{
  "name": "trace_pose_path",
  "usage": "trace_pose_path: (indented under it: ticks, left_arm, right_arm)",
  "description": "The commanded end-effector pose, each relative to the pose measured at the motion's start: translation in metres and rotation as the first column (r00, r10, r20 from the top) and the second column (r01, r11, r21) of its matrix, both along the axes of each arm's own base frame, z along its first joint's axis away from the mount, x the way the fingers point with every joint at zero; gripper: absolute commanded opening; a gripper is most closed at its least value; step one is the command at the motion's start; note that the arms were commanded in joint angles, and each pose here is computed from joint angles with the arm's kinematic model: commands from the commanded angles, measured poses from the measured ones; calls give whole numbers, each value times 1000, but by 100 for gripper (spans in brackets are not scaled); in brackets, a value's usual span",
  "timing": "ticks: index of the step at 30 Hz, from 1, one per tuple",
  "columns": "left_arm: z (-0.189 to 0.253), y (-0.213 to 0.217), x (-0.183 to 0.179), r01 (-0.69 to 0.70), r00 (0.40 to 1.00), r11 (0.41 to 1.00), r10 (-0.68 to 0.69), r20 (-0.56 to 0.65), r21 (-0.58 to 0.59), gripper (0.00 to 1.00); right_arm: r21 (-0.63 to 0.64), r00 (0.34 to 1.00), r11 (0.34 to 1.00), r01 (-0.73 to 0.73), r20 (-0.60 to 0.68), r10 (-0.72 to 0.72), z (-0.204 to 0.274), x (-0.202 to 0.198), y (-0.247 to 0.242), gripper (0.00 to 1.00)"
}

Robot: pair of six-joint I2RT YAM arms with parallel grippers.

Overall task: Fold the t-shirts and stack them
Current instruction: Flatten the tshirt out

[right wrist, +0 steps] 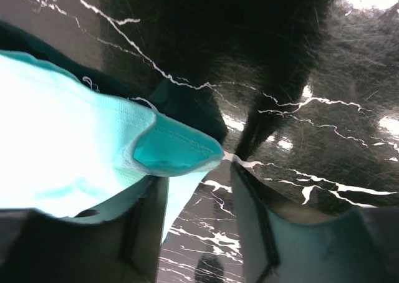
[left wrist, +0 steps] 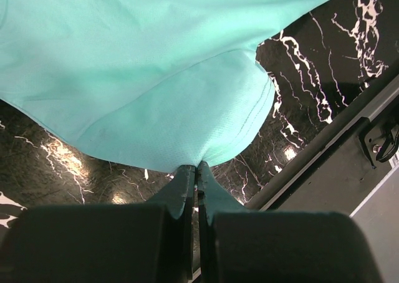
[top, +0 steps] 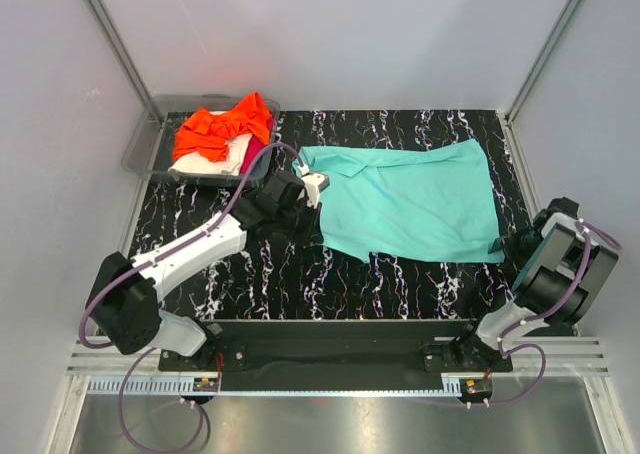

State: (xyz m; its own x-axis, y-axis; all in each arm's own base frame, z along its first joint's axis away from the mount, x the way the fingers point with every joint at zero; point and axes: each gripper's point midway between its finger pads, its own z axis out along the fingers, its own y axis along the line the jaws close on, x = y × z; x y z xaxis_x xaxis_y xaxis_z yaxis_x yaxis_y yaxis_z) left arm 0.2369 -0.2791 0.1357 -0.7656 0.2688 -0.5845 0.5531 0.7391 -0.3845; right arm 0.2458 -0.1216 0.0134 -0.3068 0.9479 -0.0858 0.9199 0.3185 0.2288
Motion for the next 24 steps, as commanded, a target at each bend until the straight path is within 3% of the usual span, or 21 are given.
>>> trace_pose_path:
  ticks: [1,14,17,18,21,24]
  left_arm:
    - [22,2,9,-25,997,999,28,78,-43,0]
    - [27,2,12,-29,995,998,34,92,-58,0]
    - [27,1,13,-29,995,997,35,93,-65,0]
    - [26,1,13,-28,995,997,34,92,-65,0]
    - [28,1,13,-26,995,997,32,94,-68,0]
    - [31,3,15,-30,994,997,38,104,-72,0]
  right_arm:
    - [-50,999,998,31,-28,-32,-18,3,-14,49]
    - [-52,1000,999,3,-16,-3,-18,19,-15,47]
    - [-56,1000,998,4,-18,-5,-17,18,-15,40]
    - [-58,1000,998,5,-15,-6,-17,19,-16,32]
    - [-59,1000,998,4,-12,-4,-15,19,-15,25]
    - [-68,1000,998,3,4,-2,-10,21,-16,12]
